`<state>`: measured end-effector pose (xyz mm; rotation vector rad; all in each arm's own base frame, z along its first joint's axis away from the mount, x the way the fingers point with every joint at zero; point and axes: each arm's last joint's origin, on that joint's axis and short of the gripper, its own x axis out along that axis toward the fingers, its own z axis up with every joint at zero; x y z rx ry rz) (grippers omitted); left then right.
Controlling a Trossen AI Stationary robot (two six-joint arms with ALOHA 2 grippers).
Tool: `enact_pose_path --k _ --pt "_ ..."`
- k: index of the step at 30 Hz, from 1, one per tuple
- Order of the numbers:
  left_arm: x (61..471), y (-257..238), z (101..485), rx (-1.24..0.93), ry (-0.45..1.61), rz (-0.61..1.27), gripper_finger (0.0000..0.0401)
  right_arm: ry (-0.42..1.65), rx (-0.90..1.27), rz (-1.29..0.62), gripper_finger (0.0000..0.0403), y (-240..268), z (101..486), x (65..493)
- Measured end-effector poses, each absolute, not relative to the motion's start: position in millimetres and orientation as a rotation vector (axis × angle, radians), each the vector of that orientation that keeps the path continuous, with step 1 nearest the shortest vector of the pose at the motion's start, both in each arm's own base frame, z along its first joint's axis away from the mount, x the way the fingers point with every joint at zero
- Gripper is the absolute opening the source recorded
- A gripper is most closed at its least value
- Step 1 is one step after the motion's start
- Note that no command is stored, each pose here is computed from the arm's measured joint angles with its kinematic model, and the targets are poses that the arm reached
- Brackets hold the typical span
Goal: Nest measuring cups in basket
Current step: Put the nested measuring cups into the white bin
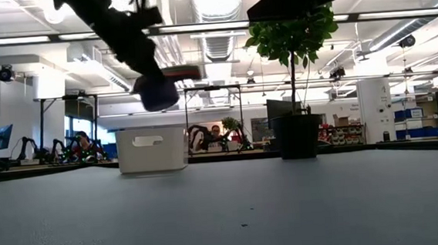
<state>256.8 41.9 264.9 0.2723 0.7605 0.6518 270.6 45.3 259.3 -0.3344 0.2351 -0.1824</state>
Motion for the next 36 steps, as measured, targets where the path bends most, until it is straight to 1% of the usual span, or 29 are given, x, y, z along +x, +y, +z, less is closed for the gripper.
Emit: enact_pose_path --k 2,6,11,14,18,20,22,25,30,34,36 --pt "255.6 52.6 261.7 0.165 0.739 0.774 0.0102 0.236 -0.334 -0.183 0.0221 45.2 259.3 270.6" --pt "260.1 55.1 253.4 0.054 0.741 0.803 0.0102 0.236 -0.335 -0.183 0.0221 45.2 259.3 270.6" --pt "263.5 56.7 246.1 0.09 0.832 0.835 0.0102 0.237 -0.338 -0.182 0.0221 45.1 259.2 270.6" --pt "263.8 60.9 241.6 0.161 0.898 0.865 0.0102 0.24 -0.339 -0.182 0.0221 45.1 258.9 270.5" --pt "263.0 61.7 232.1 0.438 1.072 0.681 0.0102 0.244 -0.34 -0.181 0.0221 45.1 258.5 270.4" --pt "261.9 62.9 229.1 0.548 1.121 0.582 0.0104 0.244 -0.341 -0.181 0.0221 45.2 258.5 270.4" --pt "259.0 65.0 232.5 0.609 1.127 0.418 0.0106 0.245 -0.341 -0.181 0.0221 45.2 258.5 270.4" --pt "253.5 72.7 243.2 0.647 1.058 0.231 0.0105 0.244 -0.34 -0.181 0.0221 45.2 258.5 270.4" --pt "232.5 95.1 260.5 0.703 1.041 0.232 0.01 0.244 -0.334 -0.181 0.0221 45.2 258.4 270.4" --pt "215.3 105.7 259.8 0.8 1.094 0.029 0.0101 0.244 -0.33 -0.181 0.0221 45.2 258.4 270.4" --pt "210.0 113.3 259.8 0.862 1.12 0.0 0.0097 0.244 -0.329 -0.181 0.0221 45.2 258.4 270.4"
